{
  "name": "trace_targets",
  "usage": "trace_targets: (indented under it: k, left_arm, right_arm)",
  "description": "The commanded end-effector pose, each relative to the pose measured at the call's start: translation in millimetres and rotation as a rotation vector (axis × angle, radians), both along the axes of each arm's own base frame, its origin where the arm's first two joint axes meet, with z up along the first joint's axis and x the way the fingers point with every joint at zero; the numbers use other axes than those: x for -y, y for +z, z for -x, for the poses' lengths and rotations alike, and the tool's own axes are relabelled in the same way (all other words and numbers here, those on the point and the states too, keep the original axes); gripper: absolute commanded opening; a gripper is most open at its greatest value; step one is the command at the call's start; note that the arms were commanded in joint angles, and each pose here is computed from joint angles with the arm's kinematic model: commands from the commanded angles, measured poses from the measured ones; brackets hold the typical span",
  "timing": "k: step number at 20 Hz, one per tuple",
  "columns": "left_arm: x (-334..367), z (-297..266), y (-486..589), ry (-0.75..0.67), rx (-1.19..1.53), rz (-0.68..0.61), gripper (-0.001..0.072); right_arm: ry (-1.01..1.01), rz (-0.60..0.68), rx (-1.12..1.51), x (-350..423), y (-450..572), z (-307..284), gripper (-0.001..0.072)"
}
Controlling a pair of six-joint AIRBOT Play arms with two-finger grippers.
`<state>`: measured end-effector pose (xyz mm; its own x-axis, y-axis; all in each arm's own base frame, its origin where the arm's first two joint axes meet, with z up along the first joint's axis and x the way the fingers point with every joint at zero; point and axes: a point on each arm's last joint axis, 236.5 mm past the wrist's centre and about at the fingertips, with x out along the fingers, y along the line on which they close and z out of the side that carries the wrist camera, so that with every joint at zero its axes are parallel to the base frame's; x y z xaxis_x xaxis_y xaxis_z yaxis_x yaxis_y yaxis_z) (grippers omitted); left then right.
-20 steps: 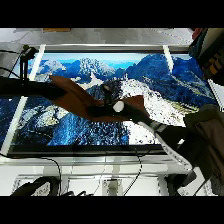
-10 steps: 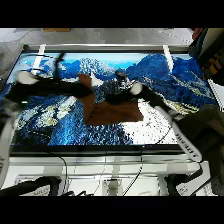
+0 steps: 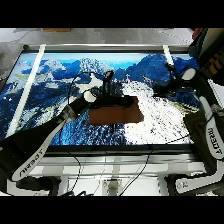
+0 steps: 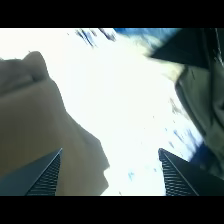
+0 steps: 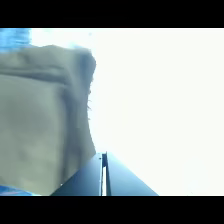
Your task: Fold the clothes and pants, and hang the long-sleeved shirts on hangers.
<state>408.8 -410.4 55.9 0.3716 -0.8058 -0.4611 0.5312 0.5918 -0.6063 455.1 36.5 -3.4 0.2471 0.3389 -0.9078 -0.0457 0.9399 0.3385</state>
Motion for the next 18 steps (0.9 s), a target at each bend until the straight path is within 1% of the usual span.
trace_targets:
  k: [1, 2, 3, 4, 6, 7, 10, 11, 14, 18]
  left_arm:
    - [-12.0, -16.8, 6.4, 0.051, 0.031, 0.004, 0.0719]
    - [-20.4, -20.8, 10.8, 0.055, 0.028, 0.008, 0.0719]
    - [-29.5, -25.0, 14.6, 0.061, 0.025, 0.012, 0.0719]
    - [-37.0, -29.2, 17.8, 0.069, 0.024, 0.015, 0.0719]
    - [-49.1, -36.3, 21.1, 0.085, 0.024, 0.017, 0.0719]
    - [-53.3, -38.9, 21.5, 0.092, 0.023, 0.018, 0.0719]
    - [-55.8, -40.8, 21.4, 0.096, 0.023, 0.017, 0.0719]
    - [-56.1, -40.8, 21.0, 0.095, 0.025, 0.014, 0.0719]
    - [-57.8, -37.6, 14.9, 0.070, 0.039, -0.026, 0.0719]
    - [-58.9, -33.9, 9.8, 0.046, 0.045, -0.056, 0.0719]
  right_arm:
    - [0.139, -0.036, -0.055, 29.2, -21.4, 36.2, 0.0008]
    - [0.228, -0.128, -0.043, 11.5, -27.2, 48.7, 0.0008]
    - [0.258, -0.219, -0.025, -6.0, -31.0, 55.4, 0.0009]
    - [0.221, -0.283, -0.007, -18.4, -37.3, 53.9, 0.0042]
    - [0.086, -0.347, 0.026, -35.2, -54.5, 42.0, 0.0581]
    - [0.013, -0.360, 0.026, -41.6, -64.1, 36.5, 0.0618]
    - [-0.104, -0.377, -0.060, -68.2, -92.9, 33.2, 0.0618]
    - [-0.108, -0.388, -0.081, -80.7, -99.9, 34.0, 0.0618]
    - [-0.092, -0.465, -0.128, -125.8, -107.4, 39.4, 0.0621]
    - [0.017, -0.445, -0.113, -163.1, -108.5, 46.3, 0.0620]
